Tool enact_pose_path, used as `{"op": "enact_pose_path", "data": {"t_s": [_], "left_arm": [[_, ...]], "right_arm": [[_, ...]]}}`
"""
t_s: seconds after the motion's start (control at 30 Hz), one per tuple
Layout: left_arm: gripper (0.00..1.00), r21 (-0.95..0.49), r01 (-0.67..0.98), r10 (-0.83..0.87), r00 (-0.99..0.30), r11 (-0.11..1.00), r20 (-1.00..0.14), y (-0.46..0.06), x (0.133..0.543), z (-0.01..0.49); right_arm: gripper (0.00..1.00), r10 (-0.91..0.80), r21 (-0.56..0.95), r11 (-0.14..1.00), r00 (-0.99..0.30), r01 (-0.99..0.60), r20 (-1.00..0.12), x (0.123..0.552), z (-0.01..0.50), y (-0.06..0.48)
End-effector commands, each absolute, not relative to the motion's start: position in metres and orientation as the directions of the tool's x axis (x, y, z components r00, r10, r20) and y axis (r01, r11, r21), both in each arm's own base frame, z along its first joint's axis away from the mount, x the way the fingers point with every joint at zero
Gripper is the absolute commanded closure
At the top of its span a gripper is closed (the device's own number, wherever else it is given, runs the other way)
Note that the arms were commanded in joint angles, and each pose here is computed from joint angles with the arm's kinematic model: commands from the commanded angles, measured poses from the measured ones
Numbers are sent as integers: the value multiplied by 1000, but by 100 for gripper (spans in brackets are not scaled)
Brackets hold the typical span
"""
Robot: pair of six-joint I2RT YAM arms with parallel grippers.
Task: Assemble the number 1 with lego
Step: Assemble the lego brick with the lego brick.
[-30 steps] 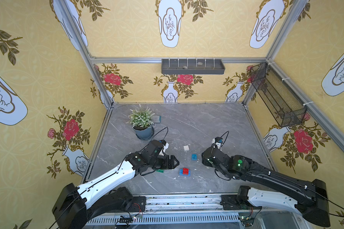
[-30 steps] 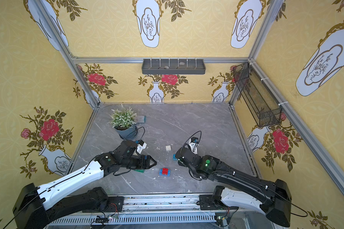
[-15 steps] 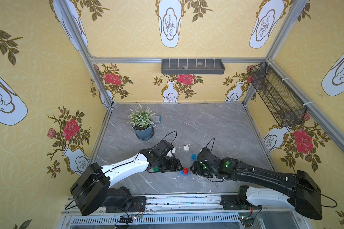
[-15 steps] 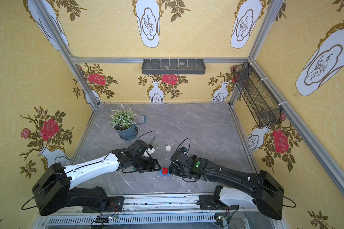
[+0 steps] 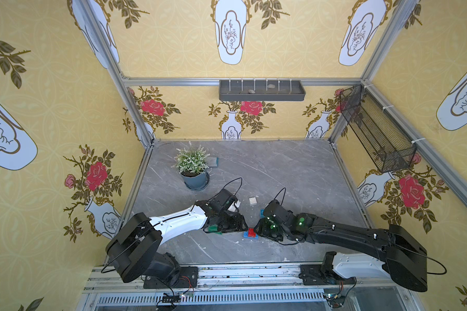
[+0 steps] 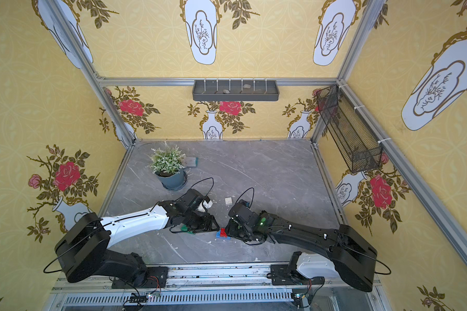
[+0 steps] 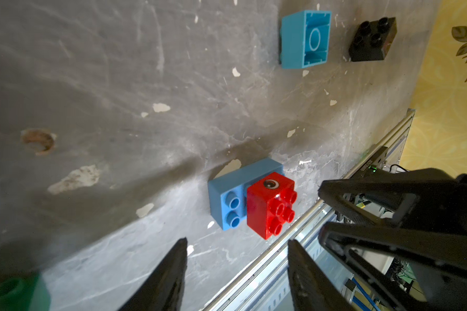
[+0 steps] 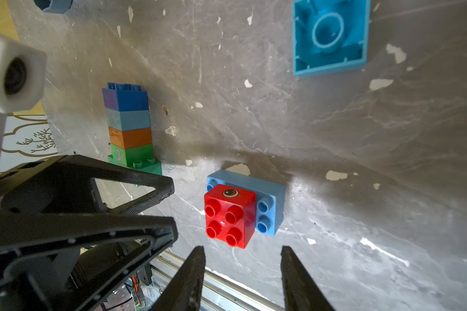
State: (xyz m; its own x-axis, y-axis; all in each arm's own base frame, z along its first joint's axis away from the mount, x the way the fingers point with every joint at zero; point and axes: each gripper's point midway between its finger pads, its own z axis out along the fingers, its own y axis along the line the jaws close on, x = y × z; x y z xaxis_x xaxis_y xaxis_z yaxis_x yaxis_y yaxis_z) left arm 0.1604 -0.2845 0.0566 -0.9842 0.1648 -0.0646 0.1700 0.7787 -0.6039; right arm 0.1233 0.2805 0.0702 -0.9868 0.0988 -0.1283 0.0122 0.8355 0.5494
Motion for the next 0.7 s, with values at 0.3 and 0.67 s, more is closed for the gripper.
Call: {"op": "enact_pose_path", "data": {"t_s": [0.3,0.67], "left_arm": [[43,-631,188,201,-978,753,-52,-296,162,52],[46,-639,171,206,-978,750,-20,-298,158,48]], "right_arm": [[58,100,565,825,-990,25,-102,127,66,285],[61,55,582,813,-996,0,-77,128,64,293]]}}
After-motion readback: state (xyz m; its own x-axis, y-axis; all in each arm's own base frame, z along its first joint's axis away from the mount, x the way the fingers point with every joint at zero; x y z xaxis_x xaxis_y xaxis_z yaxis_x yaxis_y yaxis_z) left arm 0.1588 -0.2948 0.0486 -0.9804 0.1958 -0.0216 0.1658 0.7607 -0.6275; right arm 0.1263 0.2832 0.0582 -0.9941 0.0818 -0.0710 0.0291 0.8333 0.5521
